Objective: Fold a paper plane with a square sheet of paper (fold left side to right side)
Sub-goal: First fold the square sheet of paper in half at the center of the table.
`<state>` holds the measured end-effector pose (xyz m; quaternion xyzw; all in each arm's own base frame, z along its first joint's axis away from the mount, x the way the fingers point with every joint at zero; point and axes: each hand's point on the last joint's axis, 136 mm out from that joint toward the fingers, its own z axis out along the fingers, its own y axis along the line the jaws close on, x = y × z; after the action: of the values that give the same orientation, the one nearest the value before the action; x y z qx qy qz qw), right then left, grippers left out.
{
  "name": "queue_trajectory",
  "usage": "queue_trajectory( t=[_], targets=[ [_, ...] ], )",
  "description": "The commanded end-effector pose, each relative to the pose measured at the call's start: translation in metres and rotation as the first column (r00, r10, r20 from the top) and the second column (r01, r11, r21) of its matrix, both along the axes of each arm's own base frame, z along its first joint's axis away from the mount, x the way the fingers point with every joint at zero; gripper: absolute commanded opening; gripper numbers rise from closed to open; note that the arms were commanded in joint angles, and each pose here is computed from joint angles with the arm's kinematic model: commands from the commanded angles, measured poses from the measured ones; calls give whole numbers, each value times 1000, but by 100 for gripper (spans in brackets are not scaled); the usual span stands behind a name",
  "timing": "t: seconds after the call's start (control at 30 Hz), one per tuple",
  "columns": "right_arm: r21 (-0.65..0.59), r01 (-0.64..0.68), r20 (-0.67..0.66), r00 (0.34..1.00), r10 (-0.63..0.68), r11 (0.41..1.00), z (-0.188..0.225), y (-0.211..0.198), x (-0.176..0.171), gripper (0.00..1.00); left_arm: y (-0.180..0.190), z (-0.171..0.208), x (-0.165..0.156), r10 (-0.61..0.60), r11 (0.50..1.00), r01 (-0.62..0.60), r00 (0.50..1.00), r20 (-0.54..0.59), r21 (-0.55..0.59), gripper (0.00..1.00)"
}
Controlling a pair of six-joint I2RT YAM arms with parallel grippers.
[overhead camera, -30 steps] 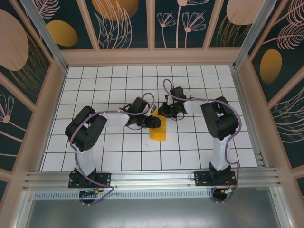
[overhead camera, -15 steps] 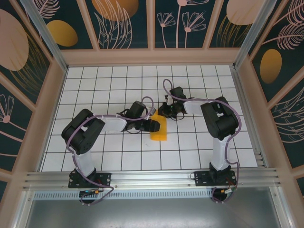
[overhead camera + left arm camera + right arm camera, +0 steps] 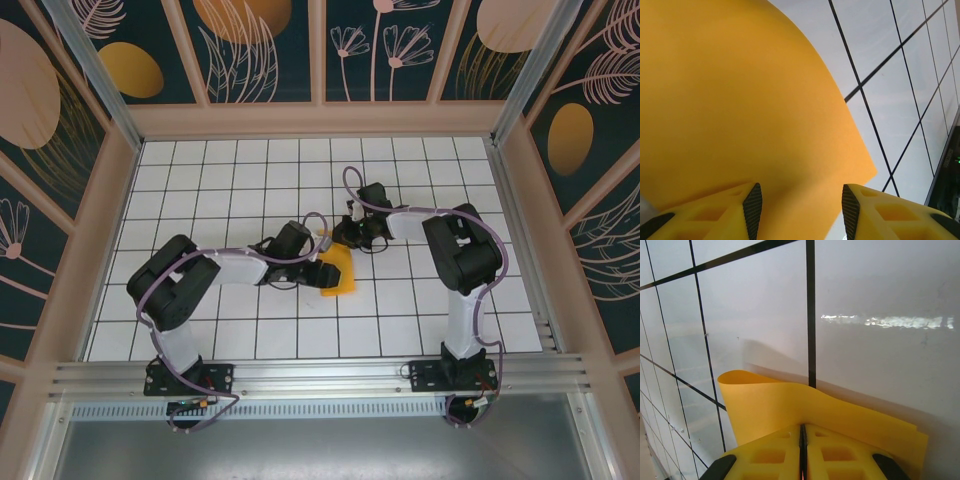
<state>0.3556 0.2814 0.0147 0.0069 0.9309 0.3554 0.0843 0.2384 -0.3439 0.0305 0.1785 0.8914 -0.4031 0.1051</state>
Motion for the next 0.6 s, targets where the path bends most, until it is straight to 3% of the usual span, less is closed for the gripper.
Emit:
queue_trajectory(
  t=[0.0,0.57],
  targets=[
    [-168,-15,-133,991,-7,986,-57,-22,-37,12,8,-17,-37,-38,998,45,990,-135,47,49],
    [-169,-17,-136,991,-6,985,-58,-22,-38,12,20,-29,-63,-29,997,42,983,-183,67,49]
  ],
)
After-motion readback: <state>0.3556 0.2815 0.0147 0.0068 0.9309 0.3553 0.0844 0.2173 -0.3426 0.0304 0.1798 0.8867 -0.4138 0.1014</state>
